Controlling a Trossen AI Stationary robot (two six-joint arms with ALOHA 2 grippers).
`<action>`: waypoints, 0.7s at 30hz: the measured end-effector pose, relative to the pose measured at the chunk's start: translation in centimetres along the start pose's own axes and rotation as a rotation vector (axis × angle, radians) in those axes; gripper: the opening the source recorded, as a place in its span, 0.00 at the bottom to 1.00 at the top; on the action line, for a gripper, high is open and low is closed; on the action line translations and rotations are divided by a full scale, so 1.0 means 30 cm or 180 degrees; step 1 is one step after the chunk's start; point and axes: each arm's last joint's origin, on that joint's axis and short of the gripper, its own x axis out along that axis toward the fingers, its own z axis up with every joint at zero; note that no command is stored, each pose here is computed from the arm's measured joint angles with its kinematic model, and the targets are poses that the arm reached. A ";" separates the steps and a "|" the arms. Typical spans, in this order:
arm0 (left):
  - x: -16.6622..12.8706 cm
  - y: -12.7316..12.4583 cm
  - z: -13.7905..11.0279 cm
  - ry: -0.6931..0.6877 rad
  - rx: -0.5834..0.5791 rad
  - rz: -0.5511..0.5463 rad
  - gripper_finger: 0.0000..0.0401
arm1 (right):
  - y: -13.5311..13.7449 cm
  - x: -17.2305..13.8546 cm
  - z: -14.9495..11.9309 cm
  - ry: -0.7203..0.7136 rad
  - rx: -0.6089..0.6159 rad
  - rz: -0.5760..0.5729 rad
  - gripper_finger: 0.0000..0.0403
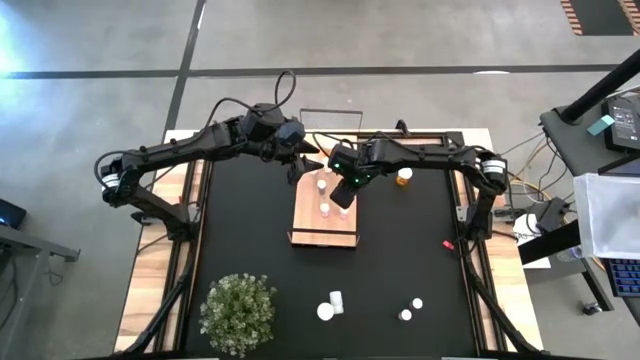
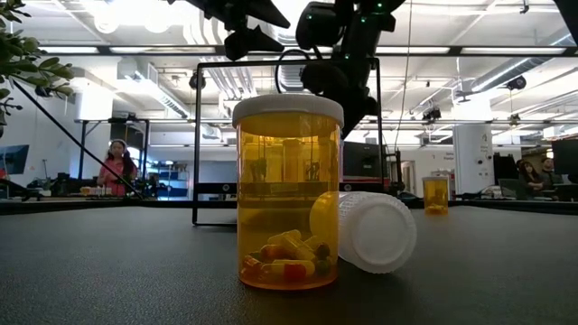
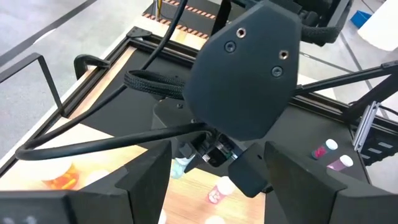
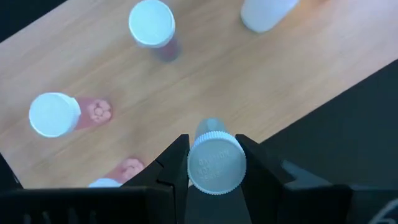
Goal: Pick and place medicine bottles onto shelf by color
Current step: Put the top blue pill bottle on the shelf aligned with the other blue pill bottle
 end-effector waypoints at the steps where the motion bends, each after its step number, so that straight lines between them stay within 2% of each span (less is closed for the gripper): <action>1: 0.000 0.000 0.000 0.0000 -0.0001 0.0002 0.60 | 0.000 0.001 0.000 -0.0008 -0.0001 0.0001 0.26; 21: 0.000 0.001 0.000 -0.0002 -0.0001 0.0002 0.60 | 0.031 0.012 -0.013 -0.0036 0.0069 0.0053 0.26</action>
